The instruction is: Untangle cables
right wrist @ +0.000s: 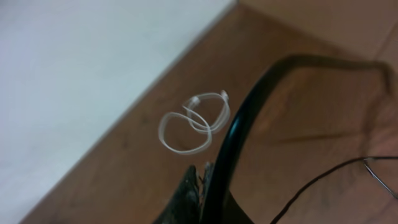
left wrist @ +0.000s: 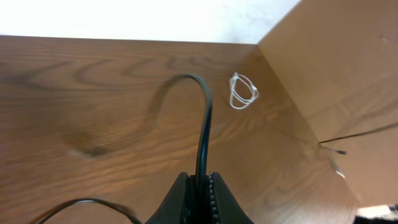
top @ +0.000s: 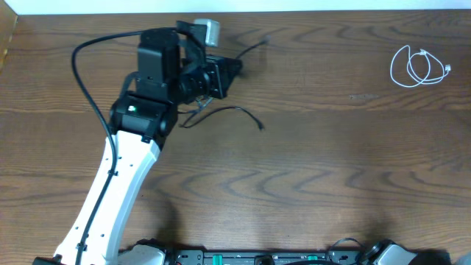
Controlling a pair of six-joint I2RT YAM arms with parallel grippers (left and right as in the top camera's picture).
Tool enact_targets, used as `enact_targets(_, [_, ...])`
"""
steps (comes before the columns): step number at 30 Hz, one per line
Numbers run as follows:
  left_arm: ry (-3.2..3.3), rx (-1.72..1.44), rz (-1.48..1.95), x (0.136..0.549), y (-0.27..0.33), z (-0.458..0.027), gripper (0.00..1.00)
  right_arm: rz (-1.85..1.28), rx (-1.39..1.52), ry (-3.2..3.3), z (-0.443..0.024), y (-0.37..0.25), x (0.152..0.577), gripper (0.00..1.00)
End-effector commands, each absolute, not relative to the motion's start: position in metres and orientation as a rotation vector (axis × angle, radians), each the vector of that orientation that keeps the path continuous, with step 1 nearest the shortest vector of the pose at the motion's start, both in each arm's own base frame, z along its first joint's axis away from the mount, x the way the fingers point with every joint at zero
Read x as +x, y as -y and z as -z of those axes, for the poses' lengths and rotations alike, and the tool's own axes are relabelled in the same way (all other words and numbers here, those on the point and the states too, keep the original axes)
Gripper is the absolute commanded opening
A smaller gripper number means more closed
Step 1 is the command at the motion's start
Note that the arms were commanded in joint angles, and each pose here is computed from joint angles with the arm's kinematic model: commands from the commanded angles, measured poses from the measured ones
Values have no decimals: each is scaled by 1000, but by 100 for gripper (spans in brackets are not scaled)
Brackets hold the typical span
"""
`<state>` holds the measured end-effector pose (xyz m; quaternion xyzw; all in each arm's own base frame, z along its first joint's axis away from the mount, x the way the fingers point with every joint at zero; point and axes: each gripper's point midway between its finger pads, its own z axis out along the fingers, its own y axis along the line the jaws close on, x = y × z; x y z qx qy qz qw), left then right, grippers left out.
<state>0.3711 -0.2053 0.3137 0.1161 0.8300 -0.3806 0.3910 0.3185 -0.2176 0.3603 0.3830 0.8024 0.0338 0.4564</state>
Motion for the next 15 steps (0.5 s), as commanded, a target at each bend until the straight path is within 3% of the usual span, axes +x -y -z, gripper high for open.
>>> enact_targets(1, [-2095,361,987,368,220,-313,7,-77,1053,-2057,-322,237,325,7])
enact_targets(2, [-2094,370,992,367,224,-313,7,-90,1075,-2089,-310,238,328,16])
enact_targets(4, [-2090,383,998,366,228,-313,7,-111,1113,-2138,-291,240,330,63])
enact_targets(7, [-2076,404,1009,364,235,-315,7,-166,1143,-2190,-274,235,330,93])
enact_targets(10, [-2066,441,1033,357,245,-317,7,-219,1125,-2202,-275,226,331,97])
enact_targets(15, [-2038,568,1031,342,267,-316,7,-472,738,-2214,-305,174,350,95])
